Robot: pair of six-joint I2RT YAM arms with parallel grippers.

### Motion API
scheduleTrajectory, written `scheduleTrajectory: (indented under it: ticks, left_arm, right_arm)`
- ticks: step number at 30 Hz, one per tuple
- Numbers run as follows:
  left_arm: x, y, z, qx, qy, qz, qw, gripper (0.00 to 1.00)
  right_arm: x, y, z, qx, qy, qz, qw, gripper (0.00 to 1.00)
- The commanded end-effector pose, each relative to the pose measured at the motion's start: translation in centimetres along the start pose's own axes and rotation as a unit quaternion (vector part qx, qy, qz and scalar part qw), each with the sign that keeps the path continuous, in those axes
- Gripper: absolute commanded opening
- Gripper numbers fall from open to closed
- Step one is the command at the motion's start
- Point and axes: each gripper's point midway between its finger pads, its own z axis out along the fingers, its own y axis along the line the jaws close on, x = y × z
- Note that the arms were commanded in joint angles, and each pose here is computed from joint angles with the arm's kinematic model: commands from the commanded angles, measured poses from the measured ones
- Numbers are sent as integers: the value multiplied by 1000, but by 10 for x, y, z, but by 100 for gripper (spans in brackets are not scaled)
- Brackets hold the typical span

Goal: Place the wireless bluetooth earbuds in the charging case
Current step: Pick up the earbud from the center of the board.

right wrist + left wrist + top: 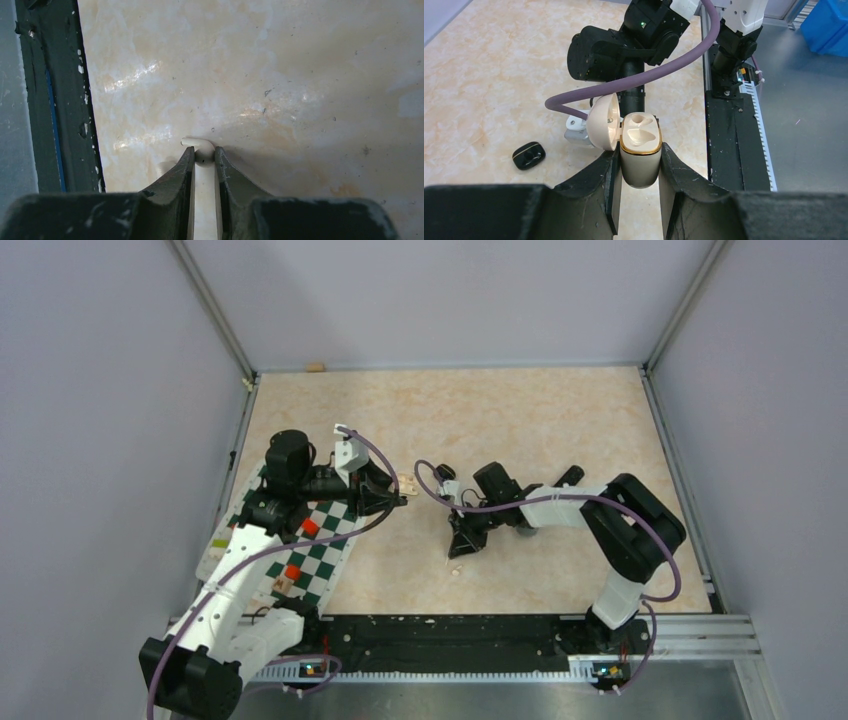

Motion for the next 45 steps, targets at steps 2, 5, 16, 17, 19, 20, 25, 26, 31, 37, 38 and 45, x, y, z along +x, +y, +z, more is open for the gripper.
scheduleTrajectory:
  ticks: [2,5,16,17,19,20,25,26,31,37,38,45]
  left_arm:
    - [-7,-4,0,12,-13,22,1000,9]
    - [-6,-3,0,8,-12,20,1000,9]
    - [-4,4,3,5,-12,8,1000,9]
    - [-5,5,3,5,-13,6,1000,9]
    - [-4,7,4,4,-13,1,1000,9]
    - [-4,8,5,3,-13,-1,1000,9]
    - [-2,18,10,-14,-11,-11,1000,9]
    - [-1,20,12,-17,-9,-14,1000,9]
    - [5,25,20,-14,5,-19,1000,9]
    - [8,21,35,37,49,-9,998,9]
    - [9,21,38,46,55,-11,997,9]
    - [18,18,56,86,55,-43,994,8]
  right_arm:
    - [-1,-1,5,3,9,-9,1000,9]
    - [-13,1,1,4,0,-15,1000,4]
    - [-86,-18,-74,71,-126,-24,989,1]
    - [-93,-21,-86,83,-142,-26,986,0]
    - [-105,-26,-108,111,-169,-34,979,0]
    - [-110,-28,-118,126,-180,-40,975,0]
    - [-140,-28,-171,218,-229,-89,944,0]
    - [-146,-26,-181,237,-234,-102,937,0]
    - [-179,-7,-234,313,-263,-174,896,0]
    - [-213,33,-270,317,-291,-239,870,0]
    - [-217,39,-271,317,-292,-248,867,0]
    - [-225,78,-252,300,-304,-309,850,0]
